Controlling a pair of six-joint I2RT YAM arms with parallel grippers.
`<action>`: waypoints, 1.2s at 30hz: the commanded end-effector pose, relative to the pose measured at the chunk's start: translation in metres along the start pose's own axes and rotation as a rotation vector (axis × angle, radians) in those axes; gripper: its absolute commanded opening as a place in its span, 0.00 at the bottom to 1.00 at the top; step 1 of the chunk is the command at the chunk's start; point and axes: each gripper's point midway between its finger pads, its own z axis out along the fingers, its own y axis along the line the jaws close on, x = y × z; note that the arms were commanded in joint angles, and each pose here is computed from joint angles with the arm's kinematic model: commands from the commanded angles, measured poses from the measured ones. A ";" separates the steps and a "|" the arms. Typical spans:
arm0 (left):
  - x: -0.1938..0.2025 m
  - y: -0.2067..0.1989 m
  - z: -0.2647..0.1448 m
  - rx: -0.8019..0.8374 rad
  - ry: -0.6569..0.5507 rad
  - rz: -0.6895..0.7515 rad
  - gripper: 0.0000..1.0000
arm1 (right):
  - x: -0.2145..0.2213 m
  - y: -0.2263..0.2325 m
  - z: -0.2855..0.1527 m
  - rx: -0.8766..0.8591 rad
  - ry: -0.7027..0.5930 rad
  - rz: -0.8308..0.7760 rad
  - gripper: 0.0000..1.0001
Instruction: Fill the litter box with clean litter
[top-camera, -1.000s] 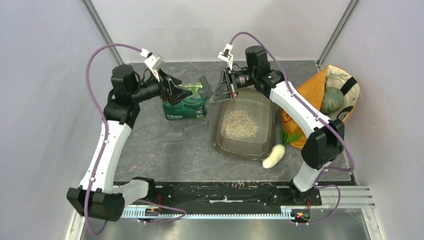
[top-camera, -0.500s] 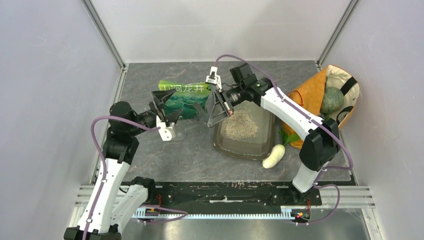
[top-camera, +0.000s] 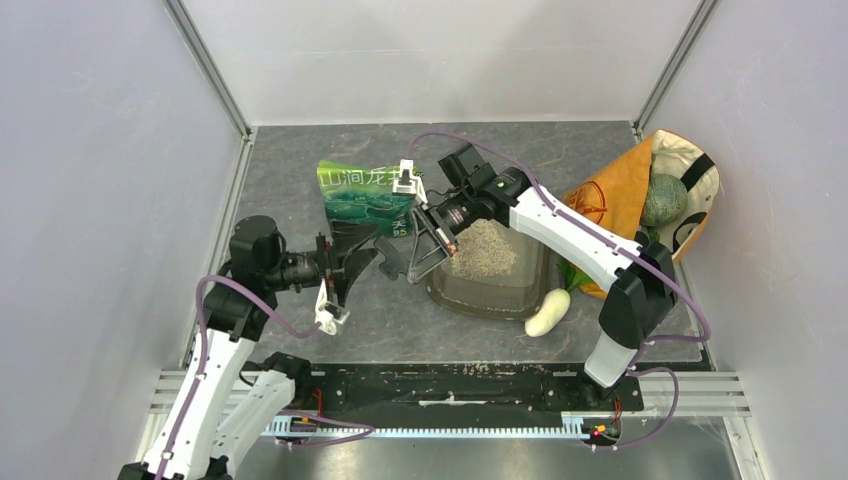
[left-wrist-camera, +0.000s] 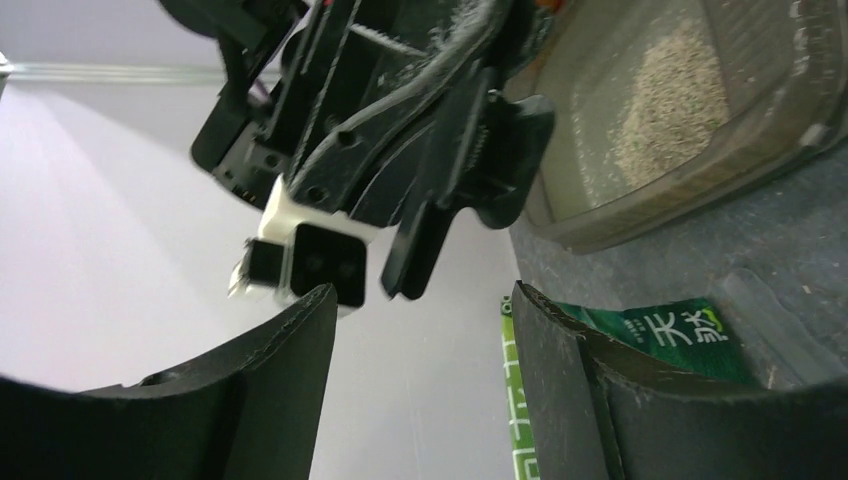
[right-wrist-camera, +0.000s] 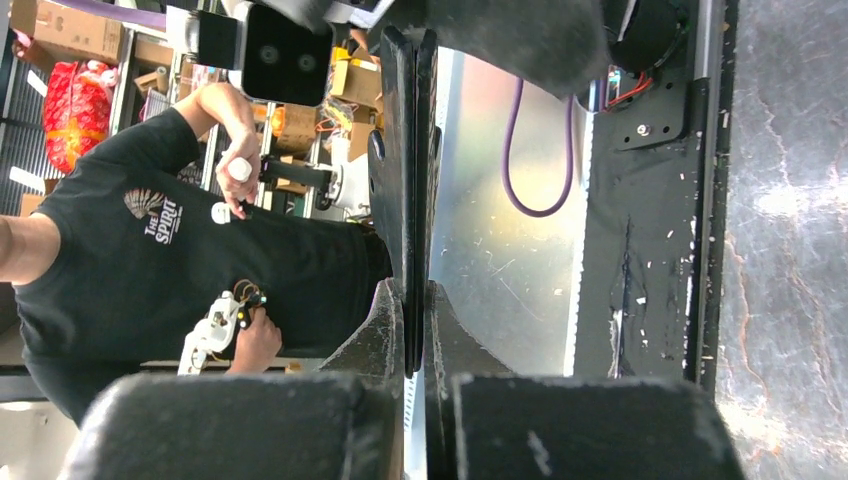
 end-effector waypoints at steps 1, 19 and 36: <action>-0.016 -0.002 0.005 0.043 -0.072 0.098 0.70 | 0.000 0.014 0.008 -0.050 0.029 -0.028 0.00; -0.040 -0.011 0.000 0.115 -0.110 -0.046 0.02 | -0.037 0.006 -0.010 0.020 -0.068 -0.097 0.50; -0.034 0.021 0.008 0.156 0.026 -1.398 0.02 | -0.085 0.049 -0.095 0.587 -0.197 -1.001 0.86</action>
